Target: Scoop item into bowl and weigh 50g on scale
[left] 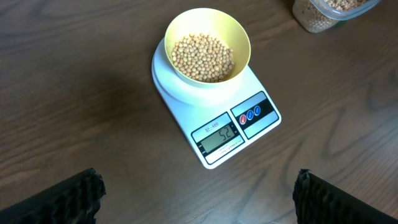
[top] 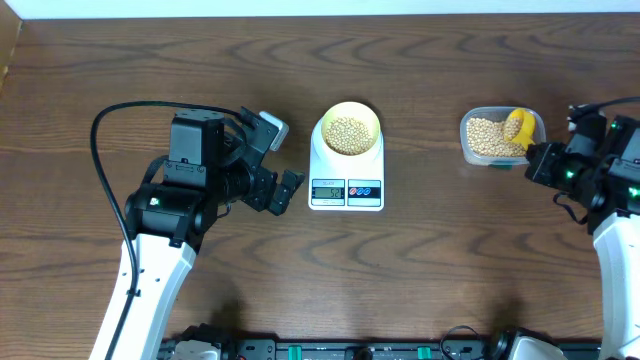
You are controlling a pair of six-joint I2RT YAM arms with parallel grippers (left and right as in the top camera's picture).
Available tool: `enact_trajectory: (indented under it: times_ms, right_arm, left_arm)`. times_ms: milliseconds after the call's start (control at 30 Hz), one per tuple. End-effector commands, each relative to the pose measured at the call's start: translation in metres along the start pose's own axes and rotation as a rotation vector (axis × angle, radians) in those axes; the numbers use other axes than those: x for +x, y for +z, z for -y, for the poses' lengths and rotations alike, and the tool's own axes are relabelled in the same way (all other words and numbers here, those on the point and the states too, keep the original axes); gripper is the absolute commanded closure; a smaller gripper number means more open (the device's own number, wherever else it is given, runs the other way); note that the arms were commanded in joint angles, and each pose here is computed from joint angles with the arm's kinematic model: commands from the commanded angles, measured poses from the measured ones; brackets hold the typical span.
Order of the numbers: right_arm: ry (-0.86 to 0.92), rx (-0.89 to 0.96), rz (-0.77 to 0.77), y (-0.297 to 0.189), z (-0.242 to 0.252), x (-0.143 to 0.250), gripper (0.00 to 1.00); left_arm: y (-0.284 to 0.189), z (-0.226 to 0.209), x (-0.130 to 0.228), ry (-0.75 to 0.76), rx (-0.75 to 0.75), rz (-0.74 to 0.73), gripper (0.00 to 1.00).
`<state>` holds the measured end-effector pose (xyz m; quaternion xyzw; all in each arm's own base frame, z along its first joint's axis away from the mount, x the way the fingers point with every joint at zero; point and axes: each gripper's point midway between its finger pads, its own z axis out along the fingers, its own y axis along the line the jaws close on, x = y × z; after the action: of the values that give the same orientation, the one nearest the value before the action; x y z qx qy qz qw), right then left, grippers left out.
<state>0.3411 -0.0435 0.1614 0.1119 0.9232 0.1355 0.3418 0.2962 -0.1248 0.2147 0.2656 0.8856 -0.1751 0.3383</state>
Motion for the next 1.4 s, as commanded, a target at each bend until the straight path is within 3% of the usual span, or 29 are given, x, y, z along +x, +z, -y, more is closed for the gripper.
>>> enact_trajectory:
  times_ms: [0,300,633,767,833,967,1133,1233,1367]
  right_arm:
    - [-0.176,0.112,-0.004,0.003,0.007,-0.001,0.99]
    - [-0.371,0.341,-0.025,0.005,0.01,-0.001,0.99]
    - [-0.524,0.427,-0.024,0.005,-0.002,-0.004,0.99]
    - [-0.519,0.351,0.01,0.01,-0.018,-0.008,0.99]
    - [-0.42,0.283,0.073,0.013,-0.031,-0.016,0.99]
    - [-0.296,-0.202,0.219,0.013,-0.12,-0.042,0.99]
    - [-0.24,-0.507,0.39,0.001,-0.184,-0.081,0.99]
    - [-0.283,-0.579,0.394,0.012,-0.21,-0.076,0.99]
    - [-0.371,-0.613,0.3,0.046,-0.234,-0.04,0.99]
  left_arm:
    - [-0.001,0.001,-0.002,-0.004,0.008,0.004,0.0]
    - [-0.001,0.001,-0.002,-0.004,0.008,0.004,0.0]
    - [-0.001,0.001,-0.002,-0.004,0.008,0.004,0.0]
    - [-0.001,0.001,-0.002,-0.004,0.008,0.004,0.0]
    - [-0.001,0.001,-0.002,-0.004,0.008,0.004,0.0]
    - [-0.001,0.001,-0.002,-0.004,0.008,0.004,0.0]
    - [-0.001,0.001,-0.002,-0.004,0.008,0.004,0.0]
    - [-0.001,0.001,-0.002,-0.004,0.008,0.004,0.0]
    - [-0.001,0.001,-0.002,-0.004,0.008,0.004,0.0]
